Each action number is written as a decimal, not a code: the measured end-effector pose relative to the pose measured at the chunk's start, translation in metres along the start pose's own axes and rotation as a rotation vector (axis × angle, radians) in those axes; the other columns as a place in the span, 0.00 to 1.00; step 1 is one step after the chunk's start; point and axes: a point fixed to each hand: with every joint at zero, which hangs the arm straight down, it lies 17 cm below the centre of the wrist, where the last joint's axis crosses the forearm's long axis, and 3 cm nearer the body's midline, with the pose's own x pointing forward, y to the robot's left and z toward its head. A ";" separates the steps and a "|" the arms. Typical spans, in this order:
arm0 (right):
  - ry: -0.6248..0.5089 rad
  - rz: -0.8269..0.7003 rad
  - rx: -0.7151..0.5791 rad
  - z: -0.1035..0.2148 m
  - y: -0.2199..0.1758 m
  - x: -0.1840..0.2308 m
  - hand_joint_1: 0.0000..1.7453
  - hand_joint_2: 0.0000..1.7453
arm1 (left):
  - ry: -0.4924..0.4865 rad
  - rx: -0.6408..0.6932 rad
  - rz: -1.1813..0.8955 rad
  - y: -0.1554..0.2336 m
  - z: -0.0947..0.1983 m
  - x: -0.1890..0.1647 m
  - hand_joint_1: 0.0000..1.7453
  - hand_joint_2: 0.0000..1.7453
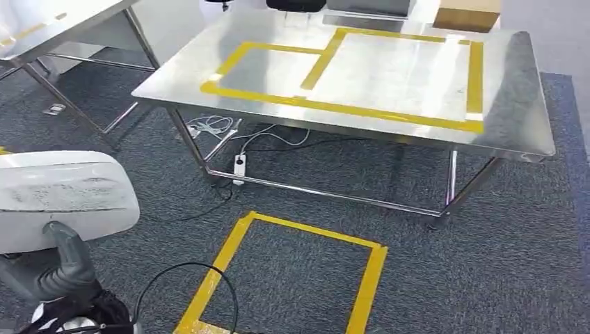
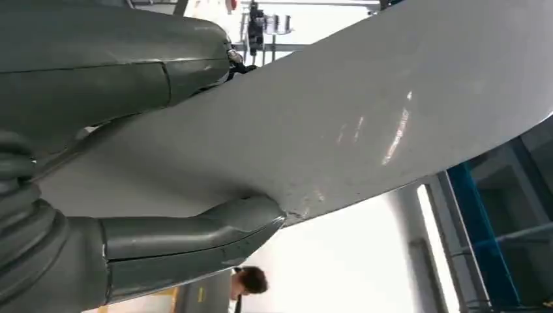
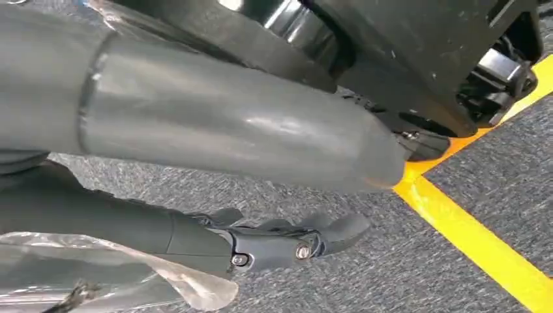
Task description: Take the parts from the cabinet and place them on the table.
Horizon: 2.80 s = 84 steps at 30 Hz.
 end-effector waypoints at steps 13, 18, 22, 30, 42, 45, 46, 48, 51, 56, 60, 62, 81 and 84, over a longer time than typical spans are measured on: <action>-0.002 -0.002 0.007 0.000 0.001 0.000 0.00 0.00 | 0.001 0.005 0.000 0.001 -0.001 0.000 1.00 1.00; -0.005 -0.002 0.008 0.000 0.001 0.002 0.00 0.00 | 0.000 0.006 0.001 0.001 -0.001 0.000 1.00 1.00; -0.001 -0.002 0.015 0.000 0.002 0.000 0.00 0.00 | 0.001 0.007 0.003 0.001 -0.001 0.000 1.00 1.00; -0.001 -0.004 0.021 0.001 0.003 -0.001 0.00 0.00 | 0.001 0.008 0.003 0.001 -0.001 -0.001 1.00 1.00; -0.004 -0.005 0.033 0.000 0.005 0.002 0.00 0.00 | 0.000 0.009 0.003 0.002 -0.002 -0.001 1.00 1.00; 0.002 -0.006 0.037 0.002 0.007 -0.002 0.00 0.00 | 0.002 0.009 0.003 0.002 -0.002 -0.001 1.00 1.00; 0.002 -0.006 0.036 0.001 0.006 -0.001 0.00 0.00 | 0.002 0.008 0.003 0.002 -0.002 -0.001 1.00 1.00; 0.000 -0.005 0.036 0.001 0.006 -0.001 0.00 0.00 | 0.002 0.008 0.004 0.002 -0.002 -0.001 1.00 1.00; -0.001 -0.006 0.040 0.001 0.006 0.000 0.00 0.00 | 0.004 0.007 0.009 0.001 -0.002 -0.002 1.00 1.00; 0.001 -0.007 0.044 0.002 0.007 -0.001 0.00 0.00 | 0.002 0.007 0.012 0.001 -0.003 -0.001 1.00 1.00; 0.005 -0.007 0.048 0.002 0.008 -0.004 0.00 0.00 | 0.006 0.006 0.012 0.001 -0.002 -0.002 1.00 1.00; 0.004 -0.007 0.048 0.002 0.008 -0.003 0.00 0.00 | 0.005 0.007 0.012 0.001 -0.002 -0.002 1.00 1.00; 0.007 -0.002 0.046 0.001 0.007 -0.002 0.00 0.00 | 0.007 0.006 0.013 0.001 -0.002 -0.002 1.00 1.00; 0.011 0.000 0.040 0.002 0.006 -0.004 0.00 0.00 | 0.005 0.005 0.013 0.001 -0.002 -0.002 1.00 1.00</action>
